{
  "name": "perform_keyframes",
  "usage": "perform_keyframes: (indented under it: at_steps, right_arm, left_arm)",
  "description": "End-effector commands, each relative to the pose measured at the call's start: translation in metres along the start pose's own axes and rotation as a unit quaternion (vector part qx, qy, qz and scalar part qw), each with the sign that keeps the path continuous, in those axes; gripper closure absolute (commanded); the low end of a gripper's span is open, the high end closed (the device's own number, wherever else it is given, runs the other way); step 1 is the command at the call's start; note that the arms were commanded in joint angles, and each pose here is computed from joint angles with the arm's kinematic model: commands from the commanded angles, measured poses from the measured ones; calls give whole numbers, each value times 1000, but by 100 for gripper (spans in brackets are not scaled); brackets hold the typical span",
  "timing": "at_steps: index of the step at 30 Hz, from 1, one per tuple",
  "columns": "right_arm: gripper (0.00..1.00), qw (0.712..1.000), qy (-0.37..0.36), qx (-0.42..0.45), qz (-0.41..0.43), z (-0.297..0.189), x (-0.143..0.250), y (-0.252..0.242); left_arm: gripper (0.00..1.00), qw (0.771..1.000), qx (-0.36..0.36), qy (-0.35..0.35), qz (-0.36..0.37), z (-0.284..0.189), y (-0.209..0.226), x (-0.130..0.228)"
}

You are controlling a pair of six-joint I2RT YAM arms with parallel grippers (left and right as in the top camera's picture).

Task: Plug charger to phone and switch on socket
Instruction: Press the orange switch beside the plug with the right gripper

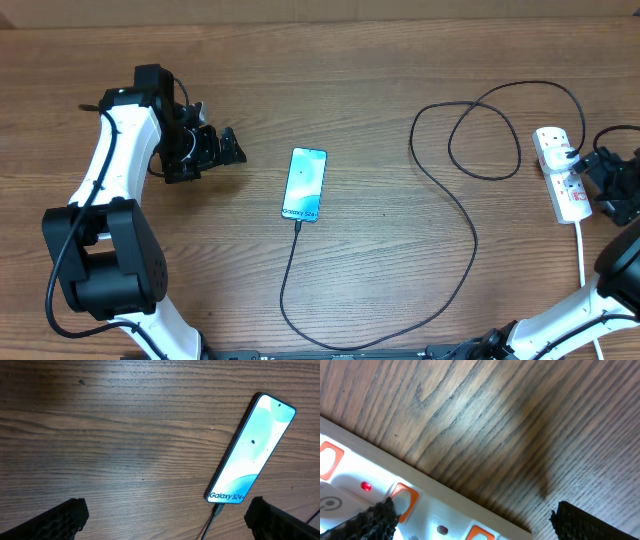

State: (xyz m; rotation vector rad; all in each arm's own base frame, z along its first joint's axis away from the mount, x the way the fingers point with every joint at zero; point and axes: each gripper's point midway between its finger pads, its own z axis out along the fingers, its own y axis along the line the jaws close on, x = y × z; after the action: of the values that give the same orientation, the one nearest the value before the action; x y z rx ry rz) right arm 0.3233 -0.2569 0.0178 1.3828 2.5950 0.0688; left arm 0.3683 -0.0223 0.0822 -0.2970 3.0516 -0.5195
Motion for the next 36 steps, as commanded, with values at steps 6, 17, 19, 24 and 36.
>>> perform_keyframes:
  at_steps: [6, 17, 19, 24, 36]
  right_arm:
    - [0, 998, 63, 8, -29, 21, 35, 4]
    - [0, 996, 40, 83, 17, -13, 19, -17]
    - [0, 997, 19, 73, 16, -35, 8, -10]
    - [0, 1000, -25, 5, 6, -86, 1, 16]
    - [0, 997, 17, -69, 8, -99, 24, 40]
  left_arm:
    - [0, 1000, -1, -15, -4, -9, -1, -3]
    - [0, 1000, -1, -15, -4, -9, -1, -3]
    - [0, 1000, -1, -15, -4, -9, -1, -3]
    - [0, 1000, -1, -15, -4, -9, -1, -3]
    - [0, 1000, -1, -15, -4, -9, -1, -3]
